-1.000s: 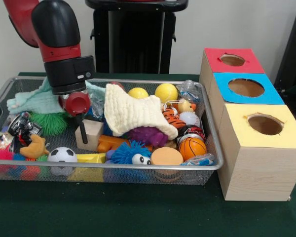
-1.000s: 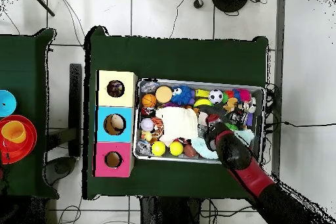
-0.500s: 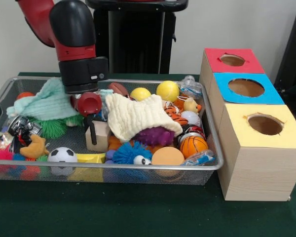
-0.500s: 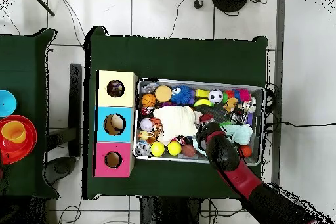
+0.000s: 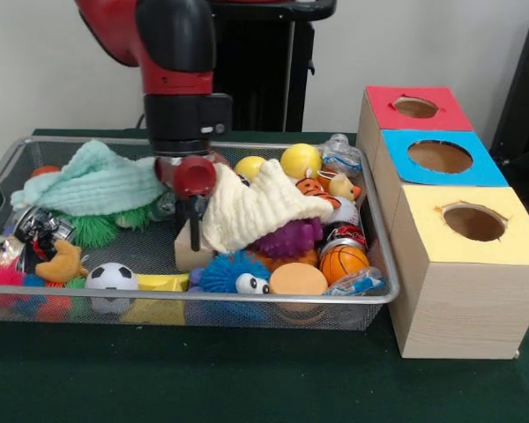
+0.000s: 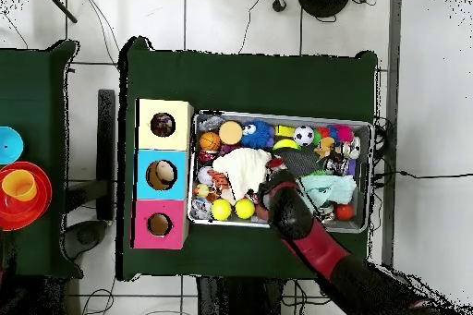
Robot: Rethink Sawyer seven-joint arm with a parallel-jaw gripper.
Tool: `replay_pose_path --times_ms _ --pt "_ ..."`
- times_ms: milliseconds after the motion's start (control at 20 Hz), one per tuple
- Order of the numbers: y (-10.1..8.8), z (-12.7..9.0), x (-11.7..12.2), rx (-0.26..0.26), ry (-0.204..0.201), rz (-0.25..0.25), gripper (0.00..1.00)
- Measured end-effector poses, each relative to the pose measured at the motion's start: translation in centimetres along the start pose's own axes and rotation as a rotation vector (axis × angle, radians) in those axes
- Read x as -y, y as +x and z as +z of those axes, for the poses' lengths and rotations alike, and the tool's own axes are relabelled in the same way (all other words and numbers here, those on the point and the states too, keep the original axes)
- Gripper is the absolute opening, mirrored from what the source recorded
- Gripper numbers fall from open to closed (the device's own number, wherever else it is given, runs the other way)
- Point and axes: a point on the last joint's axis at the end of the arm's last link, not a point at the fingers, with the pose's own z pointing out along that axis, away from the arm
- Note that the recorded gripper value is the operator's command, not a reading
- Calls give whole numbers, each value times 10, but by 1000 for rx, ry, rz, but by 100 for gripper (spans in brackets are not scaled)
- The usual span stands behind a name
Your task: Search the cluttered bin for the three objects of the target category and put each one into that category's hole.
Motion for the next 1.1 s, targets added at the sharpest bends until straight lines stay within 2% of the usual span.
replay_pose_path --times_ms 200,300,350,400,450,600,650,750,800,1000,1100 --pt "36 -17 -18 -12 46 -92 100" --pt "68 -29 -22 -65 76 -154 100" --pt "87 -37 -18 -108 102 -188 100" --pt "98 -45 -10 -147 130 -210 100" --pt "100 -51 -2 -165 148 -219 100" --pt "94 -60 16 -182 183 -226 100" --pt "79 -68 33 -174 207 -232 100" --pt "72 -72 43 -167 222 -235 100" --pt "65 -78 57 -166 246 -240 100" --pt "52 -85 73 -150 271 -262 100" --pt "41 -88 79 -127 278 -289 100"
